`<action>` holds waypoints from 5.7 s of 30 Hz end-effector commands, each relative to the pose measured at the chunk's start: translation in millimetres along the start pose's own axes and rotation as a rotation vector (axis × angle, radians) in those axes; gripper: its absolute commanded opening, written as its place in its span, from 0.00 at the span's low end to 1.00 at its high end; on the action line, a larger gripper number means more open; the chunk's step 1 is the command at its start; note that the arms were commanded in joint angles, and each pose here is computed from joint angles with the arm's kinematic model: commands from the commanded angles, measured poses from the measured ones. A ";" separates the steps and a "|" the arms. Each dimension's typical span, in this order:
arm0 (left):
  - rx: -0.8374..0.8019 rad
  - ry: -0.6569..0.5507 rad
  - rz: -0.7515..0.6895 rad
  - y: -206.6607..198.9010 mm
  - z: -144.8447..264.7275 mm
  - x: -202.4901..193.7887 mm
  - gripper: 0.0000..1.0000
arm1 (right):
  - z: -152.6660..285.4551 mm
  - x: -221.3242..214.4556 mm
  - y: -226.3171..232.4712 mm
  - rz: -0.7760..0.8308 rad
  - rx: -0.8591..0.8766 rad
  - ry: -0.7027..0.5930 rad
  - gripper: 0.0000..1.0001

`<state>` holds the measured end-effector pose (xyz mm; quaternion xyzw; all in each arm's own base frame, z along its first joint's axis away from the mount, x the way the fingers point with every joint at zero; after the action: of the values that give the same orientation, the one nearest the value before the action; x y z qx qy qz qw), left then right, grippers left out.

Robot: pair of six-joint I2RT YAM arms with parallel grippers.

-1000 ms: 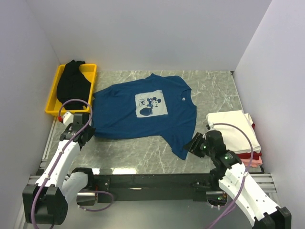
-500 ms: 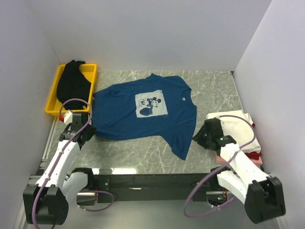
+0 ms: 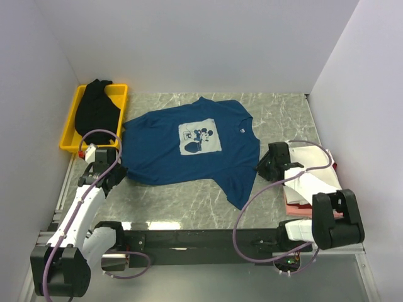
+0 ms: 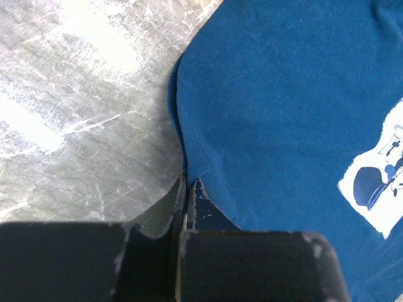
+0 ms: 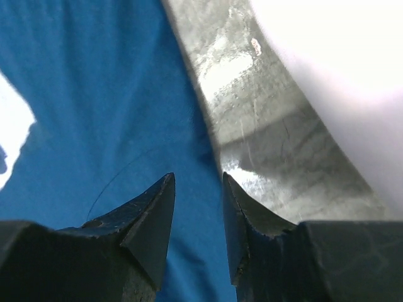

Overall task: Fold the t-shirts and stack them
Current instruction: Flatten the tshirt out

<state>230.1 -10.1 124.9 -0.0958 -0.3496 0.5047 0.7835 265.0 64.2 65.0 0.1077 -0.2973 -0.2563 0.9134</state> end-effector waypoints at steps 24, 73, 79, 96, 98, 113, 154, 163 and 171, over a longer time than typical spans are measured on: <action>-0.059 -0.033 -0.006 -17.2 14.9 14.7 0.00 | -21.7 28.6 23.1 0.006 0.035 -0.040 0.00; -0.942 -0.515 0.020 -377.6 194.4 273.2 0.00 | 338.8 361.1 223.0 0.022 0.774 -0.936 0.00; -0.849 -0.487 0.026 -336.2 164.1 263.6 0.00 | 309.3 329.0 201.2 -0.001 0.765 -0.816 0.00; -0.277 0.048 0.096 -123.7 -60.8 71.5 0.00 | -1.8 159.5 73.7 -0.006 0.293 -0.052 0.01; -0.208 0.105 0.099 -109.5 -77.8 55.7 0.00 | -21.6 149.4 65.1 -0.016 0.249 0.011 0.02; -0.115 0.124 0.118 -67.5 -65.6 18.2 0.01 | 18.4 66.3 3.5 -0.020 0.091 -0.020 0.45; -0.048 -0.057 0.121 -0.4 -29.3 14.8 0.11 | 104.9 -27.3 -8.6 0.029 0.227 -0.007 0.00; 0.044 -0.091 0.144 25.3 -24.2 11.1 0.20 | 155.0 -49.7 -18.5 0.020 0.286 -0.027 0.00; 0.087 -0.103 0.226 46.2 -18.4 -0.4 0.51 | 168.9 -57.8 -22.3 0.034 0.305 -0.028 0.00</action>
<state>219.0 12.4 90.4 -0.0847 -0.3511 0.5768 0.7327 119.3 67.2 152.5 0.2318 -0.3439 -0.2057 0.8864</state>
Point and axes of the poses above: each gripper's point midway between its finger pads, its own z axis back along the fingers, its own y axis along the line the jaws close on, x = y × z, the point moved 4 cm from there along z, back along the fingers, and after that the axes turned 10 degrees about z, right-handed, at the moved point
